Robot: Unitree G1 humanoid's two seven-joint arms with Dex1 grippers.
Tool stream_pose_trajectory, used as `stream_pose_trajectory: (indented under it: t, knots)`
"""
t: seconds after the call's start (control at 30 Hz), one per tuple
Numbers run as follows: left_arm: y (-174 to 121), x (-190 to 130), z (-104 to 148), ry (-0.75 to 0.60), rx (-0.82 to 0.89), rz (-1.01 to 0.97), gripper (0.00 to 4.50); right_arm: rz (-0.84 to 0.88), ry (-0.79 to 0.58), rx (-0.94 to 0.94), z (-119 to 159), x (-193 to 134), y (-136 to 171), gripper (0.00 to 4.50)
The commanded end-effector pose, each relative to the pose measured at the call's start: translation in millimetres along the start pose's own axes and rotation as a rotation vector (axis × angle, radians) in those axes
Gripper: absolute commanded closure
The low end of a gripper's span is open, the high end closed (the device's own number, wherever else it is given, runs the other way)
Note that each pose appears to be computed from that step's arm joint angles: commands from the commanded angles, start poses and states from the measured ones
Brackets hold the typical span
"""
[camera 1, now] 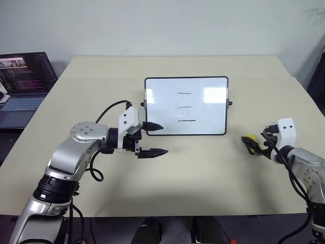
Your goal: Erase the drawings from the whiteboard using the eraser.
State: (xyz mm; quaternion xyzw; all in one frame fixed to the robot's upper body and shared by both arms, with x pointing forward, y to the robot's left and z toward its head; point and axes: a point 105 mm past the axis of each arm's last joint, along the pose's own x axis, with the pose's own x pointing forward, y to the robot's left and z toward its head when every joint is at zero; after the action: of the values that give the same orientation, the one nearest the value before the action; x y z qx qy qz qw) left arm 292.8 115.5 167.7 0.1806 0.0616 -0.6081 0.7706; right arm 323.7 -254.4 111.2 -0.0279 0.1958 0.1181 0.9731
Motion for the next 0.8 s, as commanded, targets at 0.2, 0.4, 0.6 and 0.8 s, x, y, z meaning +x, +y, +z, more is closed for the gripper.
stream_pose_trajectory:
  t: [0.2, 0.4, 0.6, 0.8]
  knots:
    - [-6.8, 1.4, 11.6, -0.02, 0.058, 0.003, 0.0, 0.014, -0.021, -0.043, 7.1, 9.0, -3.9, 0.06]
    - [-7.1, 0.1, 9.5, -0.019, 0.055, 0.014, 0.0, 0.0, -0.027, -0.023, 6.4, 9.5, -8.7, 0.21]
    - [-6.6, -0.1, 5.3, -0.018, 0.052, 0.021, 0.0, -0.001, -0.016, 0.011, 0.8, 9.9, -10.0, 2.07]
    - [-5.1, -1.5, 2.6, -0.013, 0.048, 0.031, 0.0, -0.01, -0.01, 0.038, -2.1, 8.9, -11.9, 3.22]
